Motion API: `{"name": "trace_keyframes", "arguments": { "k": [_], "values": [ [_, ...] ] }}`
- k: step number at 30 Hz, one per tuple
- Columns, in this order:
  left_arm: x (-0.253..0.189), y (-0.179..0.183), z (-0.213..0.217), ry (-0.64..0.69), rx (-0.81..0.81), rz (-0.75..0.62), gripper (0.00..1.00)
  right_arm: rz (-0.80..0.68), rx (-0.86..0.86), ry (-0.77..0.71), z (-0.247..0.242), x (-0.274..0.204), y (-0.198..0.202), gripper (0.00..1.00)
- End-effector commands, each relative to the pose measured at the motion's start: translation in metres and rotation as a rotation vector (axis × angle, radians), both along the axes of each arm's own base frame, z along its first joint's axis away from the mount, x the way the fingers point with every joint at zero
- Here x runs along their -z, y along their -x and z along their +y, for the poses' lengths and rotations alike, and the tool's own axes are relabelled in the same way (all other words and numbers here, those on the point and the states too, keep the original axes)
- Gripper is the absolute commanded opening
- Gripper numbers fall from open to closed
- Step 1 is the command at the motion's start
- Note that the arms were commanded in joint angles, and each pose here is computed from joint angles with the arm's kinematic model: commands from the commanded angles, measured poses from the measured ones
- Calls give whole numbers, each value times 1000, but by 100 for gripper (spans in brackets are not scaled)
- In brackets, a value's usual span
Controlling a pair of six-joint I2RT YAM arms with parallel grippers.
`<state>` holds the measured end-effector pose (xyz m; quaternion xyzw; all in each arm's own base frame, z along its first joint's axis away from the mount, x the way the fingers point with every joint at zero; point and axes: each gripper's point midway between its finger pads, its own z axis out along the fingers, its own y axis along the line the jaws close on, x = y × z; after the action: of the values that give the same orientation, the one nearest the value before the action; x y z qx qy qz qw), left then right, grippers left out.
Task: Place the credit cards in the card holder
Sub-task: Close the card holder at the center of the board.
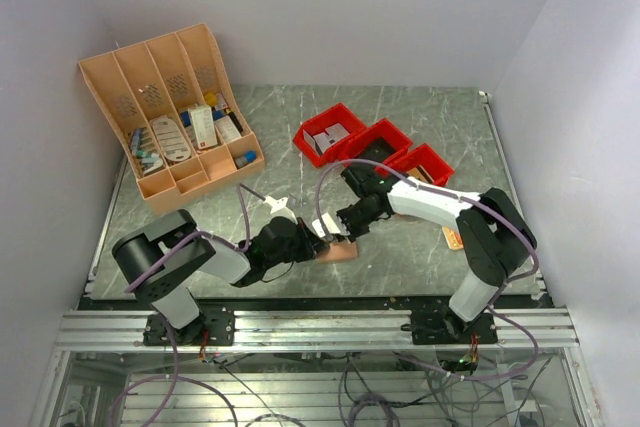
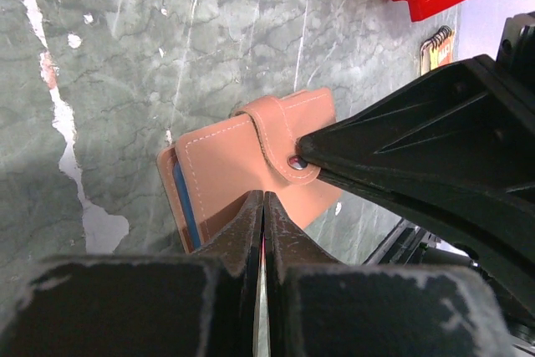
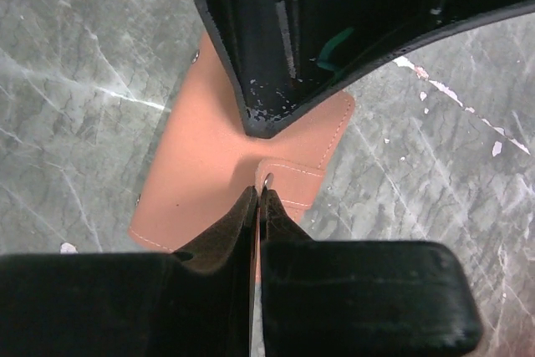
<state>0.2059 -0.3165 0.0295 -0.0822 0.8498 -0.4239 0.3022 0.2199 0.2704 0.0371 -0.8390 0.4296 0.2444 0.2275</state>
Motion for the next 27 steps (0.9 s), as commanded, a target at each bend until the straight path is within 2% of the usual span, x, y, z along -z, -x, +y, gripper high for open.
{"name": "trace_keyframes", "arguments": {
  "k": [1, 6, 14, 27],
  "values": [
    [34, 5, 21, -107, -29, 45, 7, -113, 4, 38, -8, 4, -6, 0],
    [35, 5, 18, -99, -19, 48, 7, -186, -11, 75, -12, 10, -7, 0],
    [35, 6, 19, -100, -14, 47, 7, -208, 72, 36, 1, 0, -21, 0],
    [42, 10, 21, -79, -10, 62, 7, -232, 62, 51, 0, -1, -20, 0]
  ]
}}
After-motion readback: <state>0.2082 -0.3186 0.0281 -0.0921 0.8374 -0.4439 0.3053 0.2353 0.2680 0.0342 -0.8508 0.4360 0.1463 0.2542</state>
